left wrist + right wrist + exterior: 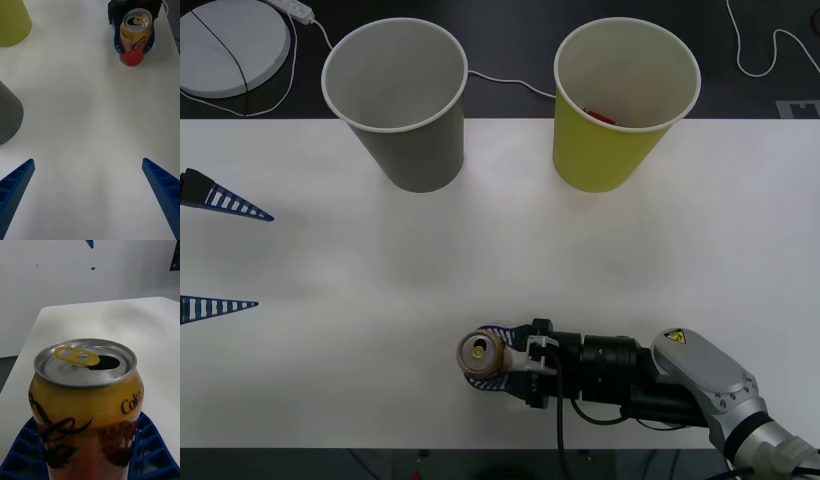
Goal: Put the can into the green bin and the plastic bottle into the gray bin
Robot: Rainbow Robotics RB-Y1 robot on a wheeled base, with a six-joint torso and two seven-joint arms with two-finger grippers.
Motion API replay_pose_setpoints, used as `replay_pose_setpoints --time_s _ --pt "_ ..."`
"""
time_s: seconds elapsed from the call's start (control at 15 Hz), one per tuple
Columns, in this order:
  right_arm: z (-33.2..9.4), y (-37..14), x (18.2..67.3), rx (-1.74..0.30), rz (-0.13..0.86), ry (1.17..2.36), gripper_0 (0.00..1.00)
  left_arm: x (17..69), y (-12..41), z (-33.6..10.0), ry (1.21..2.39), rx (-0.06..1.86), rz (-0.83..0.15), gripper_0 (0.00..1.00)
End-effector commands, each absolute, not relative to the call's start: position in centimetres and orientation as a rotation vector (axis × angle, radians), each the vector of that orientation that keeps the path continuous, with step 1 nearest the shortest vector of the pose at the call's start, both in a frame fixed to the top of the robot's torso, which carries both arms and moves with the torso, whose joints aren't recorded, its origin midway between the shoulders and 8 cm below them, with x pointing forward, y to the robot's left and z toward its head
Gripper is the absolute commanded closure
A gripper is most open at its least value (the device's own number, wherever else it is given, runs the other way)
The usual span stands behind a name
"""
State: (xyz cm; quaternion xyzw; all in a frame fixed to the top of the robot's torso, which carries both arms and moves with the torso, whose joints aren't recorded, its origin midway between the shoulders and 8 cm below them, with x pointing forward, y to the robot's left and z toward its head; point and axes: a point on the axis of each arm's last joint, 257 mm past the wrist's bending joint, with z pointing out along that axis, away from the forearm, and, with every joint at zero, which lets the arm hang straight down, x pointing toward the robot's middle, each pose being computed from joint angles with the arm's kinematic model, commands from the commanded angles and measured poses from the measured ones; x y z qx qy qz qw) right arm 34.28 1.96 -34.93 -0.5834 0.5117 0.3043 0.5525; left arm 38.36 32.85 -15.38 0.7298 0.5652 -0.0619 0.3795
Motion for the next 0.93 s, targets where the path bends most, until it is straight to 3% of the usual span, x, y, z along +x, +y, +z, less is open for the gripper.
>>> replay_pose_setpoints --time_s 0.07,0.47,0.93 --pt "-34.8 1.9 34.4 -1.382 0.724 1.209 1.0 38.4 32.9 -15.4 1.444 1.864 -0.158 0.0" --pt "-33.1 0.6 34.6 -1.42 0.728 1.238 1.0 38.4 32.9 -15.4 1.444 1.864 -0.158 0.0" --pt "-29.6 -3.8 36.0 -1.435 0.631 1.461 1.0 38.4 32.9 -15.4 1.444 1.864 -0.158 0.0"
